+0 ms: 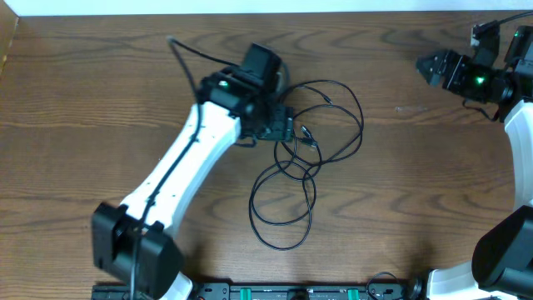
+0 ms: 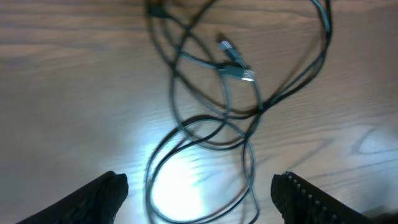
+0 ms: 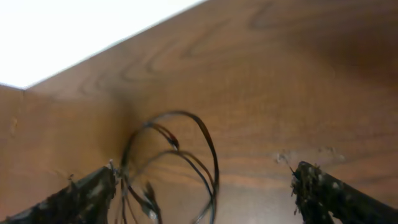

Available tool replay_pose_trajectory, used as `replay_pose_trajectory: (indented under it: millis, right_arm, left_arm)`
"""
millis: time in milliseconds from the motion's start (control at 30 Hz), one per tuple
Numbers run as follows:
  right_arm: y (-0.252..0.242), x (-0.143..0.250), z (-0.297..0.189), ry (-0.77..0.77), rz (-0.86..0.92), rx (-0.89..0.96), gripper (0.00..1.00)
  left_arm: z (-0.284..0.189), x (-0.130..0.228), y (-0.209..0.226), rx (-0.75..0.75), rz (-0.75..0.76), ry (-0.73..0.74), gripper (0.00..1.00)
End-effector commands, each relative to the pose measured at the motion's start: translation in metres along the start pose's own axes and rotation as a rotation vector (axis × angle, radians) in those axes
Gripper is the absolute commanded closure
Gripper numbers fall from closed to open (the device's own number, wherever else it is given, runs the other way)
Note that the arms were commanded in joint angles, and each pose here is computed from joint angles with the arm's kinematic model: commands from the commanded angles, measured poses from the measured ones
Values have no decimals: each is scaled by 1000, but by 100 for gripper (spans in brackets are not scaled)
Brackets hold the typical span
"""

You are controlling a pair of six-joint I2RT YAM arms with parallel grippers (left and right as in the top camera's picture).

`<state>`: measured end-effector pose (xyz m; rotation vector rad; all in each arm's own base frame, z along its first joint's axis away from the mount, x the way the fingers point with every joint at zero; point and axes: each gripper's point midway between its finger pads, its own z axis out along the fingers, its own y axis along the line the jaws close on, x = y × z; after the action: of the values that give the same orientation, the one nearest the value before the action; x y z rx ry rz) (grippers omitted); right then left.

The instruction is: Untangle cables

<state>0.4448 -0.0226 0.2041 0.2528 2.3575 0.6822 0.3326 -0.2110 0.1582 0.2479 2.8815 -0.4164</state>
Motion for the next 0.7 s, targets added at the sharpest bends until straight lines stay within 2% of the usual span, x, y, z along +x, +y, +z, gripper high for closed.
replay_pose_trajectory:
  millis: [0,133,300,533,667]
  right_arm:
    - [-5,8,2,30,-56,35,14]
    - [-13,15,2,54,-42,83,17]
    - [-11,18,5,63,-45,83,18]
    - [-11,20,7,69,-47,86,17]
    - [-10,21,8,71,-52,92,17]
  left_arm:
    - [17,5,-13,26,40,37,21]
    - [40,14,-23,23,67,96,28]
    - [75,26,-30,6,92,166,46]
    - [110,26,-26,-13,88,197,52]
    - [120,23,-13,-82,67,187,53]
